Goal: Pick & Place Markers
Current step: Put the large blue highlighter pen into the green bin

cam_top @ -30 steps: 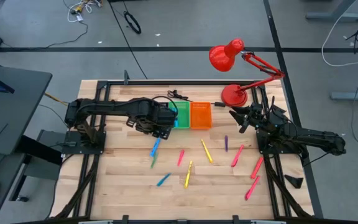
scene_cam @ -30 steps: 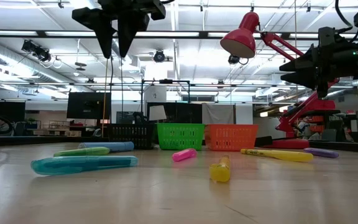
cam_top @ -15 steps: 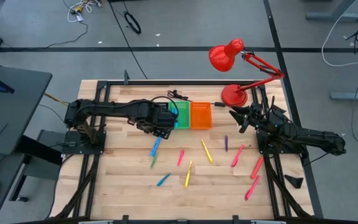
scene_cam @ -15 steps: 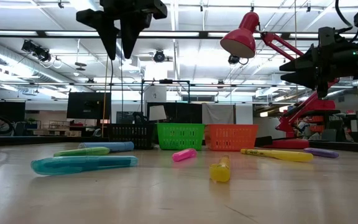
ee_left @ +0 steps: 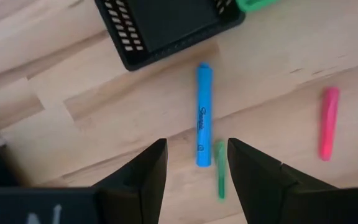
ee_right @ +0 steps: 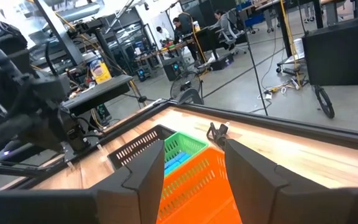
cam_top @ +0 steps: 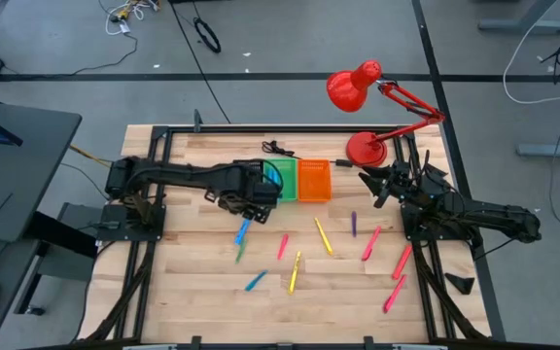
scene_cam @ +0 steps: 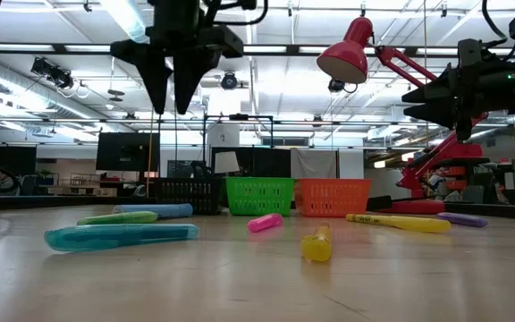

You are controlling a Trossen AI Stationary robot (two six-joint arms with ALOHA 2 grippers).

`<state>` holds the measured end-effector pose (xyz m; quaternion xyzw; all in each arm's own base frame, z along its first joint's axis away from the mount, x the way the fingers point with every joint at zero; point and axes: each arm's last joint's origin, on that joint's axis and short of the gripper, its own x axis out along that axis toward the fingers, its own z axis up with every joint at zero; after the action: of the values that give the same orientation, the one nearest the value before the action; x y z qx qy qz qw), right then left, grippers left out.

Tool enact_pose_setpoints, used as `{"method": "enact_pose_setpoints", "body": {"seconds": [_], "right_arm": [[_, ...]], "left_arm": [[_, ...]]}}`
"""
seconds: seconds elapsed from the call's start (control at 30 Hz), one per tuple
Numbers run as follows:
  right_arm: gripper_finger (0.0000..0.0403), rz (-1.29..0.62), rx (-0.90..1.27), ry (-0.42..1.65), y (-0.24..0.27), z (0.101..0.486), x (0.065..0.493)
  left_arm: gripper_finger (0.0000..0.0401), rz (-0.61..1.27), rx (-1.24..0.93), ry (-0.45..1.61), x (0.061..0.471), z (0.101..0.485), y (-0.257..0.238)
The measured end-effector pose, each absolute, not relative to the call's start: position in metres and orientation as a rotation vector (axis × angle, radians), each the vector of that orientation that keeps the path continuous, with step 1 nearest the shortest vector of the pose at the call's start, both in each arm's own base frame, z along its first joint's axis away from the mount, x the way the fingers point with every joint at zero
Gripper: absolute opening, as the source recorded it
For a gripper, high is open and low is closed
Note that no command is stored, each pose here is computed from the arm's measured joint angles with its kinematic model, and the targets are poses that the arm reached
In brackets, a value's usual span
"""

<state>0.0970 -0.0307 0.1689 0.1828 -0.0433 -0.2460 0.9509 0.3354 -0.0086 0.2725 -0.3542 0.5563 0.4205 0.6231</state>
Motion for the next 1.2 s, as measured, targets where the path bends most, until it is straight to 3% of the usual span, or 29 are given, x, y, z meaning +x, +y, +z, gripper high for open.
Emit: {"method": "enact_pose_setpoints", "body": {"seconds": [1.2], "right_arm": [[0.017,-0.5,0.372,-0.089,-0.031,0.169,0.097]], "left_arm": [[0.0174,0.961,-0.872,1.298,0.355,0.171,-0.017]]}}
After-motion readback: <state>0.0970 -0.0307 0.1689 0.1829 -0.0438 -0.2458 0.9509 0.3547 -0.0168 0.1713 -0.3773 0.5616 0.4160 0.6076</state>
